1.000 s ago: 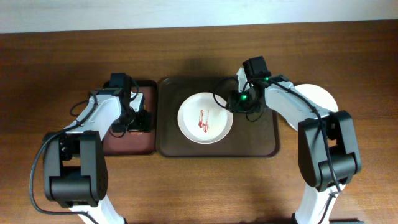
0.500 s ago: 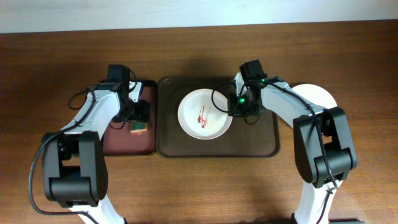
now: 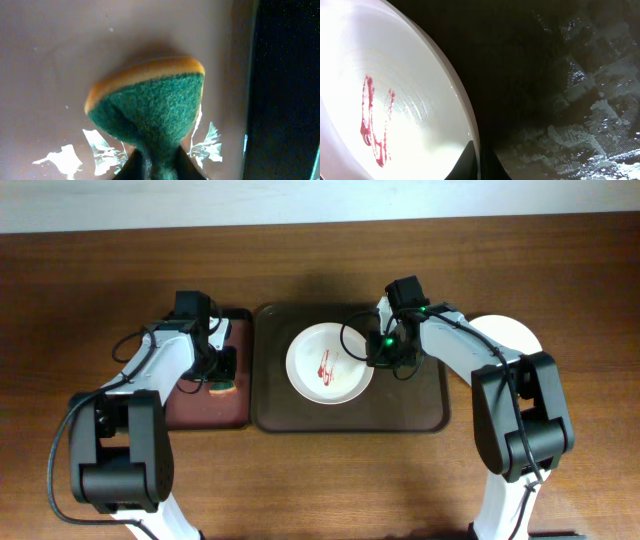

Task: Clean dirty plates on tray and stack at the side
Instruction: 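Lift the sponge with the left gripper and bring it toward the plate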

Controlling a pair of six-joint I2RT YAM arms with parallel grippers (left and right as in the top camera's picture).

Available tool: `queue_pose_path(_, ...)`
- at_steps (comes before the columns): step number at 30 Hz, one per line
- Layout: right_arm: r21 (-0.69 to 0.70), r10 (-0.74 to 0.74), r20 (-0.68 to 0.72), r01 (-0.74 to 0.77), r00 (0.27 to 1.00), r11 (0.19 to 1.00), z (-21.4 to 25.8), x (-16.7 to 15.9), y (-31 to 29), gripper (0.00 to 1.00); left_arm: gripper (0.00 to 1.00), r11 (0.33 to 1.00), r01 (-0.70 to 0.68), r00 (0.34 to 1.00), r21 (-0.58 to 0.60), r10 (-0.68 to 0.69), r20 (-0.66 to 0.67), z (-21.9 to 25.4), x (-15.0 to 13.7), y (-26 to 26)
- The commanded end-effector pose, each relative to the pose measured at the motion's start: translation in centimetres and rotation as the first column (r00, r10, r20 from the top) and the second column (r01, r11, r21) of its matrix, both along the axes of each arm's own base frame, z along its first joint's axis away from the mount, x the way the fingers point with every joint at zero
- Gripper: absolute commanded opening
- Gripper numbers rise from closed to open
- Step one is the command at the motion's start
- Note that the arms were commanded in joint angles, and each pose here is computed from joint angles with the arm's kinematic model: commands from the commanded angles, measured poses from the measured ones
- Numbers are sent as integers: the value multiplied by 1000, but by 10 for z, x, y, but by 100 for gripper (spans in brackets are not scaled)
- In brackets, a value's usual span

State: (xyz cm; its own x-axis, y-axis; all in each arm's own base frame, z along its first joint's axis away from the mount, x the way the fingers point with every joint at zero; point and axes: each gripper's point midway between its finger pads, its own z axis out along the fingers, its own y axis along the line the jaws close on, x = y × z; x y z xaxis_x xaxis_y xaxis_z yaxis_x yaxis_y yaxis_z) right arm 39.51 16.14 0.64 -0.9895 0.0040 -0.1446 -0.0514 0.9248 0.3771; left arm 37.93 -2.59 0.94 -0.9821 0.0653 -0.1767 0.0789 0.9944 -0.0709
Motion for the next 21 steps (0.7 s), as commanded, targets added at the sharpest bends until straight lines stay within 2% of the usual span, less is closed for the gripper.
queue_pose_path(1, -19, 6, -37, -7, 999, 1000, -12, -8, 0, 4, 0, 1000, 6, 1000, -4, -6, 11, 3, -2, -1)
queue_pose_path(4, -20, 6, -38, -7, 999, 1000, -12, -8, 0, 4, 0, 997, 3, 1000, -76, -3, 3, 28, 1, -7)
queue_pose_path(5, -20, 6, -38, -7, 999, 1000, -12, -8, 0, 4, 0, 993, 6, 999, -120, -1, 37, 42, 8, -11)
queue_pose_path(8, -20, 6, -39, -6, 999, 1000, -12, -8, 0, 4, 0, 953, 58, 960, -296, 29, 280, 120, 36, -17)
queue_pose_path(10, -23, 6, -38, -6, 999, 1000, -12, -8, -1, 4, 0, 953, 49, 952, -300, 47, 303, 130, 35, -9)
queue_pose_path(14, -25, 5, -46, -6, 999, 1000, -12, -10, -1, 4, 0, 858, 239, 879, -454, 8, 477, 185, 39, -19)
queue_pose_path(16, -25, 5, -46, -6, 999, 1000, -12, -10, -1, 4, 0, 828, 308, 848, -468, -16, 530, 197, 35, -11)
queue_pose_path(19, -26, 5, -48, -6, 999, 1000, -12, -11, -2, 4, 0, 740, 458, 778, -493, -66, 624, 217, 26, -15)
queue_pose_path(21, -29, 4, -48, -5, 999, 1000, -12, -11, -2, 4, 0, 730, 469, 771, -497, -64, 634, 220, 25, -14)
